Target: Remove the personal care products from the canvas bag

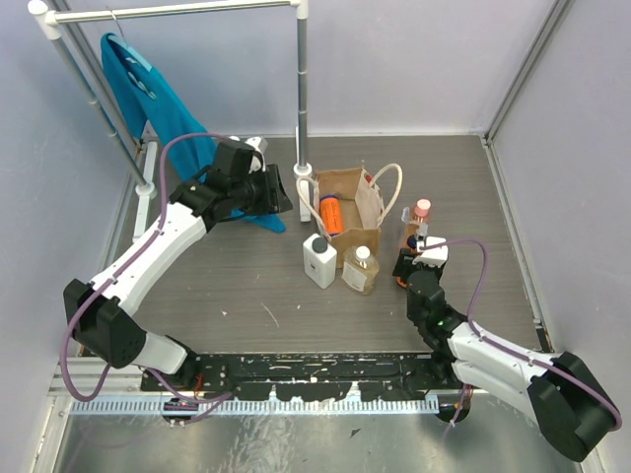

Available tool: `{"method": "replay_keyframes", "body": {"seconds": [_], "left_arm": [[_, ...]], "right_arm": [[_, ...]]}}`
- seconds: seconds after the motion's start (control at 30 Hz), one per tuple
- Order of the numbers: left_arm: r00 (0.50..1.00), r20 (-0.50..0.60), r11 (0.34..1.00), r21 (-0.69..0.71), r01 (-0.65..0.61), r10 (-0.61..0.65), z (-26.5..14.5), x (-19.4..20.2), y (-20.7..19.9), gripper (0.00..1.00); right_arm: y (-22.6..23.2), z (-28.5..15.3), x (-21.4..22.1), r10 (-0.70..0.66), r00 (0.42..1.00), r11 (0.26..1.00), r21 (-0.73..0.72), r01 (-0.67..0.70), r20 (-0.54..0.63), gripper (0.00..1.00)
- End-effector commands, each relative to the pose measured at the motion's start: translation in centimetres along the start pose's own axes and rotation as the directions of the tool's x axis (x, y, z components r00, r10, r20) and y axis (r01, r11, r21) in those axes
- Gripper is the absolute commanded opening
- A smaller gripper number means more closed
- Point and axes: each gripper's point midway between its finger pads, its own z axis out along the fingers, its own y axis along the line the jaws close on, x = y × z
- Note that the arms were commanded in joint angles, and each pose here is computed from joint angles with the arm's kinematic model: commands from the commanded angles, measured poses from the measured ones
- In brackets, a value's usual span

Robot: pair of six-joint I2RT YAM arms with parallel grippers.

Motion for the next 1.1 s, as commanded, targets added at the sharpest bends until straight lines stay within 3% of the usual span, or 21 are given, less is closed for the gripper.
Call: {"method": "replay_keyframes", "body": {"seconds": [0.0,0.13,0.23,0.27,0.33,0.73,0.93,1.07], "left_arm": [[0.999,0.042,1.0,0.024,-0.014,0.013,-1.1,-0.7,-0.4,0.54],[0.999,0.048,1.0,0.016,-0.021,0.02,-1.4,-0.7,-0.2,0.55],[0.998,0.05,1.0,0.015,-0.024,0.023,-1.5,-0.7,-0.2,0.55],[0.999,0.05,1.0,0.014,-0.024,0.023,-1.4,-0.7,-0.1,0.55],[0.998,0.05,1.0,0.016,-0.024,0.023,-1.5,-0.7,-0.2,0.55],[0.997,0.074,0.999,0.021,-0.036,0.034,-2.2,-1.5,-0.5,0.54],[0.996,0.077,0.999,0.022,-0.036,0.034,-2.7,-1.4,-0.6,0.54],[0.995,0.086,0.999,0.014,-0.041,0.04,-3.1,-1.4,-0.4,0.54]], "right_arm": [[1.4,0.5,-5.2,0.12,0.985,0.993,-0.016,-0.119,0.121,0.51],[1.6,0.3,-5.1,0.115,0.987,0.993,-0.028,-0.113,0.115,0.5],[1.7,0.3,-5.1,0.116,0.987,0.993,-0.03,-0.113,0.116,0.16],[1.7,0.3,-5.2,0.118,0.986,0.993,-0.033,-0.114,0.12,0.09],[1.9,0.2,-5.4,0.124,0.982,0.992,-0.056,-0.117,0.142,0.05],[4.9,0.1,-9.5,0.067,0.922,0.977,-0.212,0.017,0.382,0.01],[6.0,0.1,-9.3,0.092,0.891,0.965,-0.26,0.03,0.445,0.01],[6.4,0.6,-8.0,0.098,0.908,0.964,-0.265,0.015,0.408,0.02]]}}
